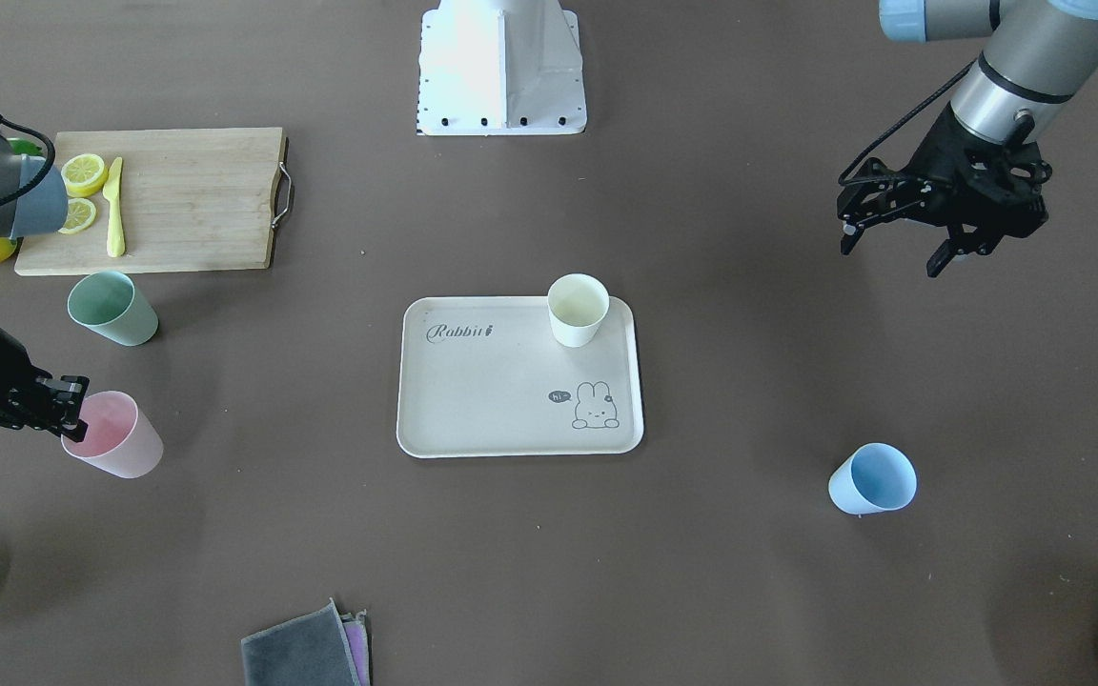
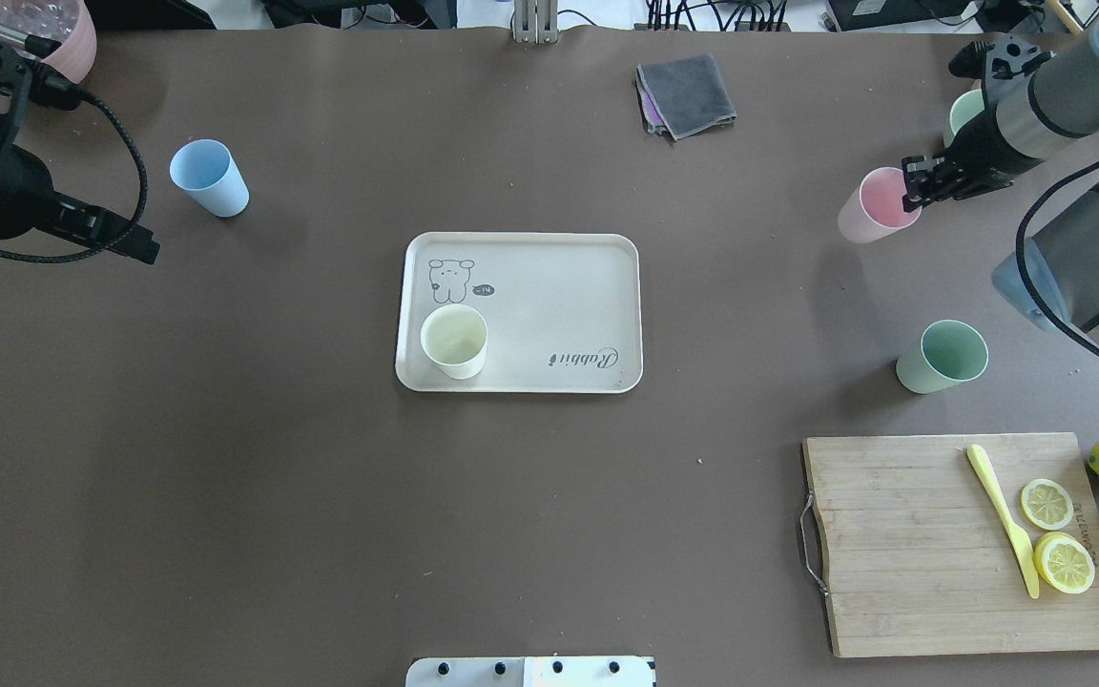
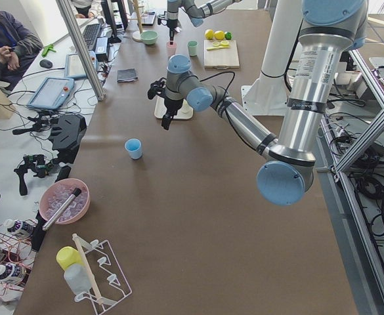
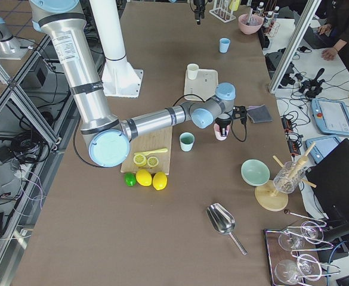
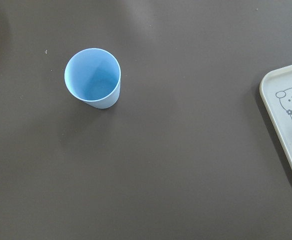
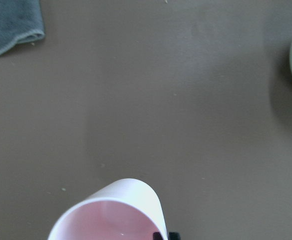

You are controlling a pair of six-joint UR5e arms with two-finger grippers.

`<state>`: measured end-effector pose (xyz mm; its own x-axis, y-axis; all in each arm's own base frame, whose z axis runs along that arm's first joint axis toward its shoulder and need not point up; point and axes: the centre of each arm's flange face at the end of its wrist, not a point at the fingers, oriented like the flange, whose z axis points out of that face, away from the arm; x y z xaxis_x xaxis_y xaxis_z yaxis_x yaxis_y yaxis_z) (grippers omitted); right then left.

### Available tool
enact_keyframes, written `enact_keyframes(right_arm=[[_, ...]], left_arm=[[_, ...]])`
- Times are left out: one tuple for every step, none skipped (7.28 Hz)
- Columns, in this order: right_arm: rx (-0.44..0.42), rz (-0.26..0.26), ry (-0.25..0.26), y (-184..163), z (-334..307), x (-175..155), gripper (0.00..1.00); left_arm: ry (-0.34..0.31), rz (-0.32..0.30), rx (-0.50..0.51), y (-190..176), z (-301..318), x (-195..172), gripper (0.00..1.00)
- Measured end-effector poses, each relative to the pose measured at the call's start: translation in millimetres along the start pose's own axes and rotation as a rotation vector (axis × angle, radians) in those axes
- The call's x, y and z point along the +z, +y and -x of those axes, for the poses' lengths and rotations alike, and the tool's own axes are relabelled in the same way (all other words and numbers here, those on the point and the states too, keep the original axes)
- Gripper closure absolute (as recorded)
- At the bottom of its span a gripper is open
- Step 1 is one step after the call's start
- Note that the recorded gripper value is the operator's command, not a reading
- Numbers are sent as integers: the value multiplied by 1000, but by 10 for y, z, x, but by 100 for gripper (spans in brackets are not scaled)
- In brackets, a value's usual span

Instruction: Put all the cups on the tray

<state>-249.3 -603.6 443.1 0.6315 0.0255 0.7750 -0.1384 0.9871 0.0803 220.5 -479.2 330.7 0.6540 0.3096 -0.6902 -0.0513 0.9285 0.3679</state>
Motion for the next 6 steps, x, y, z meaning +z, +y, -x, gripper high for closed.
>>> enact_keyframes(right_arm=[[78, 2, -21, -56, 407, -33, 100], [144, 15, -10, -70, 945, -3, 100], [198, 25, 23, -31, 1489, 45, 100], [254, 28, 47, 97, 2058, 127, 100], [296, 28, 55, 277, 2564, 225, 100], [319, 33, 62, 448, 2956, 360, 100]], left_arm=[[-1, 1, -1, -1, -2, 8, 2], [-1, 1, -1, -1, -3, 12, 2], [-2, 1, -1, -1, -3, 16, 2], [-3, 2, -1, -3, -5, 21, 2], [-3, 1, -1, -13, -10, 27, 2], [-3, 1, -1, -27, -17, 33, 2]])
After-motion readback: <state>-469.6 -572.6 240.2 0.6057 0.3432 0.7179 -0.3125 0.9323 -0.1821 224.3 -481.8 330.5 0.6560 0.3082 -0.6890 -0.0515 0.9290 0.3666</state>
